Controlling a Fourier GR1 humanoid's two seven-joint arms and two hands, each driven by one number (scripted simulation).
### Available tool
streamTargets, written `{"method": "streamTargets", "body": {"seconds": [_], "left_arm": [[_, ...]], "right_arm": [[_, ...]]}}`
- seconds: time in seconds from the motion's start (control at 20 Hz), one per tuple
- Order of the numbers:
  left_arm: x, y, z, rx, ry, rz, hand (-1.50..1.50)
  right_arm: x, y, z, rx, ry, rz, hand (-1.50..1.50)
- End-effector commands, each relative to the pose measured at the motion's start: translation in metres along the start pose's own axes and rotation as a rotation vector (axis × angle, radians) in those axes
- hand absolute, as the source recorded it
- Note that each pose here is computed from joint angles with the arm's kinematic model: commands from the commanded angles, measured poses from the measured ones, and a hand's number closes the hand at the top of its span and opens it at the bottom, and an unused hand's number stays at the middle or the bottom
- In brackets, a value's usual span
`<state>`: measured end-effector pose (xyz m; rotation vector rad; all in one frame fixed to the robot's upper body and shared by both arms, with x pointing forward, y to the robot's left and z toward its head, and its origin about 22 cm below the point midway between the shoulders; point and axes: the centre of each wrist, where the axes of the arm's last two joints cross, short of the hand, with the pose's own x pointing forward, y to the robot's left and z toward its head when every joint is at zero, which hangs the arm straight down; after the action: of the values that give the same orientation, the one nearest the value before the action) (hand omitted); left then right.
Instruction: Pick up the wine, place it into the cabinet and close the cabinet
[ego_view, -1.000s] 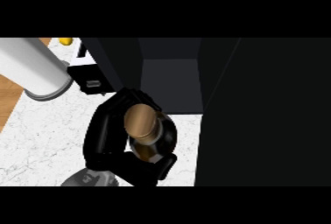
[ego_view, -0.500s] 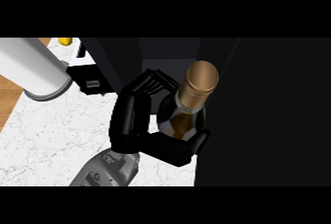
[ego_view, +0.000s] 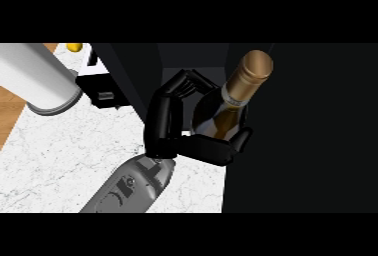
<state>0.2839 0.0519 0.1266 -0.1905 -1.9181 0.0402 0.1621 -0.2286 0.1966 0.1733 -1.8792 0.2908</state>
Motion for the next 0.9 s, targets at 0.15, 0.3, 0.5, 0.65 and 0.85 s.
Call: {"method": "streamTargets", "body": {"seconds": [0.15,0.3,0.5,0.65,0.85], "left_arm": [[-0.028,0.01,-0.005,0.05,0.024,0.034,1.5],[-0.017,0.009,0.002,0.061,0.022,0.058,1.5],[-0.05,0.011,-0.002,0.079,0.022,0.03,1.5],[-0.077,0.01,0.029,0.063,0.03,-0.027,1.5],[-0.081,0.028,0.01,0.068,0.016,-0.096,1.5]], "right_arm": [[0.032,0.005,0.019,0.056,-0.056,-0.028,-1.5],[0.02,-0.003,0.019,0.026,-0.05,-0.036,-1.5],[0.029,-0.002,0.025,0.028,-0.059,-0.039,-1.5],[0.03,0.007,0.016,0.053,-0.081,-0.023,-1.5],[0.031,0.005,0.027,0.02,-0.052,-0.022,-1.5]]}}
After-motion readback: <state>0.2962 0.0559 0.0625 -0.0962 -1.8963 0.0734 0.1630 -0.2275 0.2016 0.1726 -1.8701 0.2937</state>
